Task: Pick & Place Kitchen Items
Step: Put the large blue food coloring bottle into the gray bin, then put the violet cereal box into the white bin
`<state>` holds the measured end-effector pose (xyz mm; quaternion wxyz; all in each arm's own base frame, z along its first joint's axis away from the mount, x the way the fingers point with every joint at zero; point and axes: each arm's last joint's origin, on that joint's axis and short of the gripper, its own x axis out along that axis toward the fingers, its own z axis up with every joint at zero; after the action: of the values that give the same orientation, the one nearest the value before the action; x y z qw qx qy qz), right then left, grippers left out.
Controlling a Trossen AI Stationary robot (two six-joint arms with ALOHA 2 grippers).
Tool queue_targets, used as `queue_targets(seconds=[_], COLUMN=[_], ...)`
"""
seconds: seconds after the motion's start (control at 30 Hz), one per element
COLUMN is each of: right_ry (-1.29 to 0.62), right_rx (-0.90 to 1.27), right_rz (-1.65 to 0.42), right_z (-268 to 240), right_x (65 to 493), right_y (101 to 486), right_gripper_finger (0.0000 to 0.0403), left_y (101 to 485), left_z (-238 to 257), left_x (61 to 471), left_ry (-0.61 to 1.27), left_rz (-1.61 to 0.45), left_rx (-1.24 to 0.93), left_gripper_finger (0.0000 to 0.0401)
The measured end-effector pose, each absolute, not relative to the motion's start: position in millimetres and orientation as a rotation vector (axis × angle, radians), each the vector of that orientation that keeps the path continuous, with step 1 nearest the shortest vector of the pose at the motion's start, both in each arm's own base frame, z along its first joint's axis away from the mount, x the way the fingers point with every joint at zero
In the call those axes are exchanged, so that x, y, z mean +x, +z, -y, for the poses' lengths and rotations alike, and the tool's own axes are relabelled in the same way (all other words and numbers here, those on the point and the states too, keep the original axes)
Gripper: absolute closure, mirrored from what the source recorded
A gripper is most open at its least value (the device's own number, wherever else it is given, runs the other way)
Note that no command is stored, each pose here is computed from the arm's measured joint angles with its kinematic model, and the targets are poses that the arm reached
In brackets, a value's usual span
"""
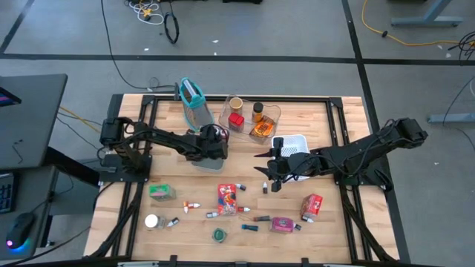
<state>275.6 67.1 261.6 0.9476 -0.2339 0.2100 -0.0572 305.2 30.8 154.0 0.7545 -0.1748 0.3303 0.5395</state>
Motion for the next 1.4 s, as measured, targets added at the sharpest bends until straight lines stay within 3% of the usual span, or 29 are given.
queue_targets(seconds=[0.3, 0.6, 0.77, 1.0, 1.2, 1.4], right_ry=[-0.07, 0.215, 0.329, 0.326, 0.308, 0.332], right_rx=[-0.469, -0.401, -0.365, -0.315, -0.226, -0.215], right_rz=[-0.43, -0.369, -0.328, -0.303, -0.317, -0.346], right_z=[-68.2, -77.0, -80.8, -81.2, -82.1, -90.8], right_x=[275.5, 276.4, 276.6, 277.5, 277.4, 278.2], right_y=[260.6, 262.3, 264.7, 267.5, 267.4, 260.8], right_gripper_finger=[0.0207, 0.0207, 0.0207, 0.0207, 0.0207, 0.0205], left_y=[214.3, 273.2, 277.4, 263.3, 266.7, 277.3], left_z=[24.6, 85.7, 115.0, 152.7, 167.2, 169.9], left_x=[284.5, 250.4, 250.0, 266.8, 274.8, 277.7], left_ry=[0.885, 0.491, 0.363, 0.13, -0.154, -0.191], left_rz=[-0.655, -0.507, -0.446, -0.407, -0.337, -0.229], left_rx=[-0.376, -0.202, -0.025, 0.185, 0.144, 0.129], left_gripper_finger=[0.039, 0.0381, 0.0378, 0.0387, 0.0387, 0.0387])
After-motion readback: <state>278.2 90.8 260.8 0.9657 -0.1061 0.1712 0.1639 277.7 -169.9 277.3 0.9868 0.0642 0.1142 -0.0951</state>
